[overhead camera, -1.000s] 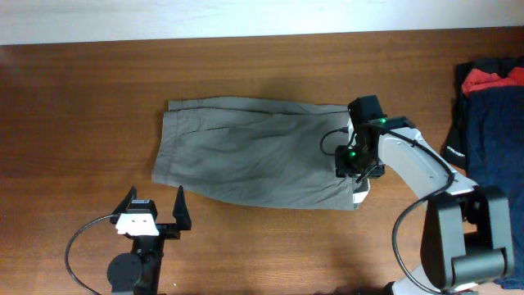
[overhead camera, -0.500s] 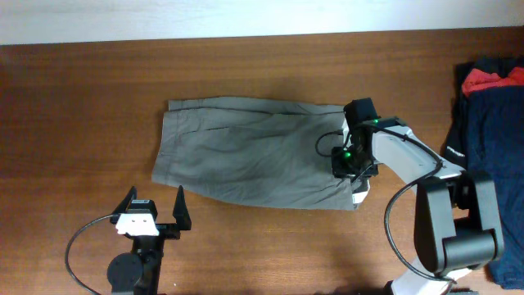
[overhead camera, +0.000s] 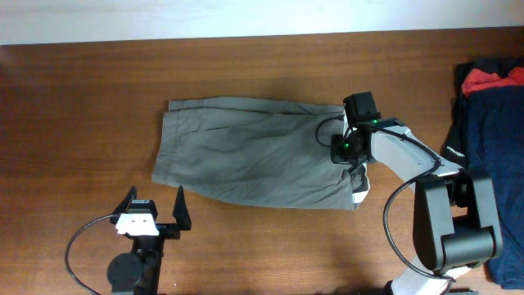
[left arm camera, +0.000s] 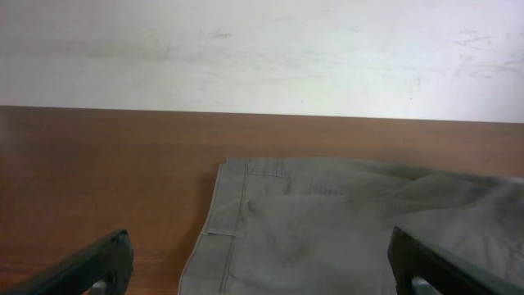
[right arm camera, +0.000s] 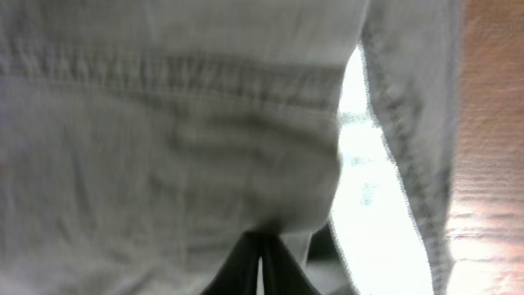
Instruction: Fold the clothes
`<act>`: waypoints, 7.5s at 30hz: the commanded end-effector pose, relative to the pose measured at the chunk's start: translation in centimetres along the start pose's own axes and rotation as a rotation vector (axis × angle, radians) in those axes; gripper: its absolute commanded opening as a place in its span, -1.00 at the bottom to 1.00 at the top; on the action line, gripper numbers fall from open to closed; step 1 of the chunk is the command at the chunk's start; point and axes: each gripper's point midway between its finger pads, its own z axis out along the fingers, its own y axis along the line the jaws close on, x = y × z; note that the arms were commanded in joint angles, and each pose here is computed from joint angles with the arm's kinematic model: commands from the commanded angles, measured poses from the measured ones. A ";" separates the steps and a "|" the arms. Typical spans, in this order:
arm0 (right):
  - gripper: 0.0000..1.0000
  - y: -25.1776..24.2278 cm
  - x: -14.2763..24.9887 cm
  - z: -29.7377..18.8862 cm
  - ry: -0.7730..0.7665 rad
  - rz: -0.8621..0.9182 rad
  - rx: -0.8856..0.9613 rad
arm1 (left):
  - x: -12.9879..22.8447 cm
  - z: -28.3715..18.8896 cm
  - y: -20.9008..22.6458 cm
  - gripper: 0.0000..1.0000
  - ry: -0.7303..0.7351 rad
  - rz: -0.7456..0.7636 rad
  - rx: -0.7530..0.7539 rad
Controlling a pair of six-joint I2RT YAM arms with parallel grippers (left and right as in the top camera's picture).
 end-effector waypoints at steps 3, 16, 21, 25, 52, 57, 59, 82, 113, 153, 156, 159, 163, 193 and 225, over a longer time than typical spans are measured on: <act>-0.92 -1.3 -1.1 0.4 -0.048 0.039 0.051 | 0.1 0.0 0.3 0.98 -0.002 0.019 -0.012; 0.55 -2.6 -1.5 0.1 -0.048 0.067 0.070 | 0.1 0.0 0.3 0.98 -0.002 0.019 -0.012; 0.49 -3.8 -1.4 0.0 -0.038 0.095 0.081 | 0.1 0.0 0.3 0.98 -0.002 0.019 -0.012; 0.33 -3.5 -1.3 0.1 -0.030 0.101 0.056 | 0.1 0.0 0.3 0.98 -0.002 0.019 -0.012; -0.83 -3.1 -3.5 3.7 -0.110 0.100 0.026 | 0.1 0.0 0.3 0.98 -0.002 0.019 -0.012; -0.92 -3.5 -4.8 3.5 -0.164 0.102 0.050 | 0.1 0.0 0.3 0.99 -0.002 0.019 -0.012; -0.92 -4.3 -5.1 3.4 -0.181 0.130 0.095 | 0.1 0.0 0.3 0.98 -0.002 0.019 -0.012; 0.77 -5.7 -7.6 -1.2 -0.225 0.162 0.191 | 0.1 0.0 0.3 0.99 -0.002 0.019 -0.012; 0.98 -6.6 -2.8 -28.1 -0.174 0.217 0.270 | 0.1 0.0 0.3 0.99 -0.002 0.019 -0.012; 0.98 -17.4 1.5 -15.9 -0.030 0.552 0.345 | 0.1 0.0 0.3 0.99 -0.002 0.019 -0.012; 0.97 -18.9 2.2 -16.0 -0.032 0.692 0.326 | 0.1 0.0 0.3 0.98 -0.002 0.019 -0.012; 0.98 -19.2 2.4 -15.9 -0.024 0.749 0.252 | 0.1 0.0 0.3 0.98 -0.002 0.019 -0.012; 0.98 -19.9 2.7 -16.0 -0.025 0.776 0.247 | 0.1 0.0 0.3 0.98 -0.002 0.019 -0.012; 0.97 -19.9 2.7 -16.0 -0.025 0.776 0.247 | -13.0 -1.6 -7.0 0.99 0.086 0.039 0.360; 0.98 -19.9 2.7 -16.0 -0.025 0.776 0.247 | 5.2 15.8 0.5 0.99 1.119 -0.339 0.255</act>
